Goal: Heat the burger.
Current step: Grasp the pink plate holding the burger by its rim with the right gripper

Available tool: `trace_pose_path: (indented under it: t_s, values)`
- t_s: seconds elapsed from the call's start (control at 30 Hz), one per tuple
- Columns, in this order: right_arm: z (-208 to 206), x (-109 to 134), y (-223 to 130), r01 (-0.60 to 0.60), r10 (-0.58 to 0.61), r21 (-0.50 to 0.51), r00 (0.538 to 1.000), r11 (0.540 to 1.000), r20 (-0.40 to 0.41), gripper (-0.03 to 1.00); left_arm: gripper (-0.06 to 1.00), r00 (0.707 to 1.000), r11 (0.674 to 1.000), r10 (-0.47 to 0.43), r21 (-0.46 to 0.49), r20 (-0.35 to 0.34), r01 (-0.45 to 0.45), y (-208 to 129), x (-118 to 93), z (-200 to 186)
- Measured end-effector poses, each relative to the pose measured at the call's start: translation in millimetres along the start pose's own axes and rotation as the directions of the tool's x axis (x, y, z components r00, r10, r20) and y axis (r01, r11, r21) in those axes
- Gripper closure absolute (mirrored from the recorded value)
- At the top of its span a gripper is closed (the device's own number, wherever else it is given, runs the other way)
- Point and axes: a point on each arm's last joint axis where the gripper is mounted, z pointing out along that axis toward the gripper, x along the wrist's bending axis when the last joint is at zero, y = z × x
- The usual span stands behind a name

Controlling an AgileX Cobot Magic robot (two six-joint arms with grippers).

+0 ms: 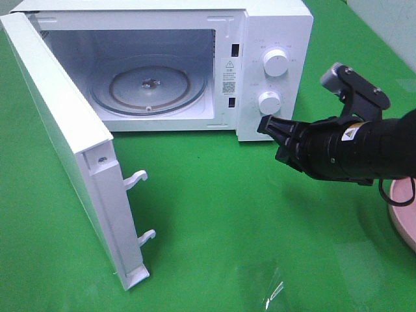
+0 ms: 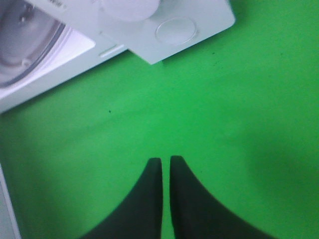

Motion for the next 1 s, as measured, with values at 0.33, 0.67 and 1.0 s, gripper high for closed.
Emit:
trace_pose_path:
  t_s: [0.33, 0.67, 1.0]
  values:
    - [-1, 22, 7, 0.431, -0.438, 0.261, 0.898, 0.864, -0.034, 0.87, 0.03, 1.000, 1.000, 0.000, 0.000, 0.000, 0.000, 0, 0, 0]
    - [-22, 22, 17, 0.572, -0.614, 0.378, 0.789, 0.728, -0.014, 0.69, 0.03, 1.000, 1.000, 0.000, 0.000, 0.000, 0.000, 0, 0, 0]
    - [-55, 23, 31, 0.640, -0.690, 0.361, 0.724, 0.678, 0.012, 0.15, 0.03, 1.000, 1.000, 0.000, 0.000, 0.000, 0.000, 0, 0, 0]
